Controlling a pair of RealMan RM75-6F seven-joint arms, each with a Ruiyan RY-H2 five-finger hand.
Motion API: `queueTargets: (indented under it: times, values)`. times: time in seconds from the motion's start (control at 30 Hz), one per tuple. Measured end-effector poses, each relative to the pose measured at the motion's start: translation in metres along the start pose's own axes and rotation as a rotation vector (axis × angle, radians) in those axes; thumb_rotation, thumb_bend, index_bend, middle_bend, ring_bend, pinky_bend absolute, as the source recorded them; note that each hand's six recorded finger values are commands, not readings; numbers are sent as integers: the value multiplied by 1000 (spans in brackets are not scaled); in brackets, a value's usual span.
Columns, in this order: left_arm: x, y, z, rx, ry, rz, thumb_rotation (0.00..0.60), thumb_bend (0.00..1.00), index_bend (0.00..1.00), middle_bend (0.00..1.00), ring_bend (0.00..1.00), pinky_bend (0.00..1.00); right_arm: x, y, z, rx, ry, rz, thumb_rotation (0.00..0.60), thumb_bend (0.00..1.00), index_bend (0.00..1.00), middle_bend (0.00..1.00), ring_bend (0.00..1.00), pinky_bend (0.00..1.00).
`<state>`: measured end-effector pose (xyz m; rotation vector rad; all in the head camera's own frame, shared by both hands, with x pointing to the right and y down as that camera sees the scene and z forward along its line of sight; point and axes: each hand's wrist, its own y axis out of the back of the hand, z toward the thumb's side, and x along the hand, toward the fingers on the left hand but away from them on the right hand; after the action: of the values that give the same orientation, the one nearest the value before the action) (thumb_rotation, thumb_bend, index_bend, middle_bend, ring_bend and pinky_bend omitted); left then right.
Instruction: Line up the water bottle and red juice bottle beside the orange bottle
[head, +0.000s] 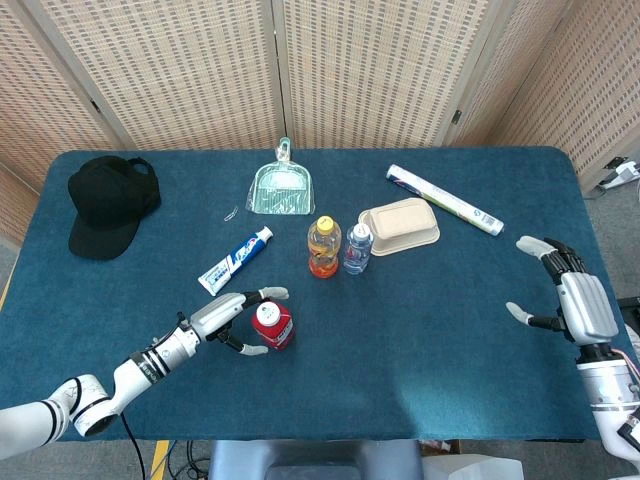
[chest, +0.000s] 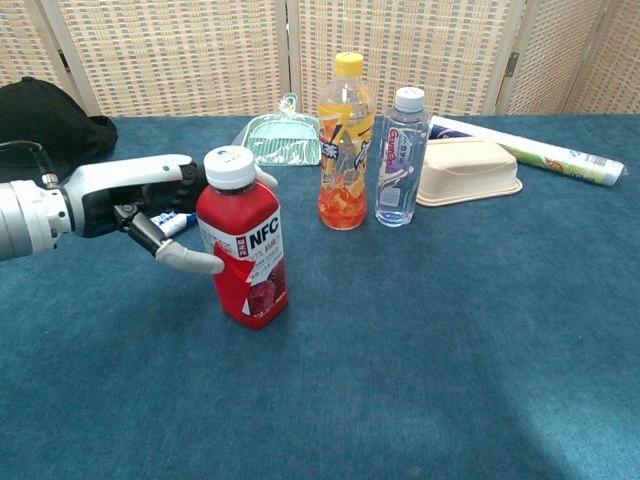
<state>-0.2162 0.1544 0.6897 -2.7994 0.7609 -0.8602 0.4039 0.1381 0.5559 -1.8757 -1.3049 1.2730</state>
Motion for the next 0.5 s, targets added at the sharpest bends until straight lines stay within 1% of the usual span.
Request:
queueTargets:
  times: [0.13,0.23,0.4,0.5]
  values:
    - [6,-4,0,-6,-7,-8,600,148,244,192,240,167,1,1,-2,-3,-7,-3,600,179,204,186,69,105]
    - [9,-6,2,-26,-16,-6,600,148,278,229,265,167,2,2,-4,-3,-11,-4,600,178,204,187,69,105]
    - [13,-8,1,-23,-23,11,600,148,392,338,340,177,2,4,-5,-6,-14,-11,600,179,204,187,69,105]
    - [16,-10,-2,-20,-19,24,600,148,455,414,396,221,2,4,-5,-9,-14,-13,600,179,204,187,69,105]
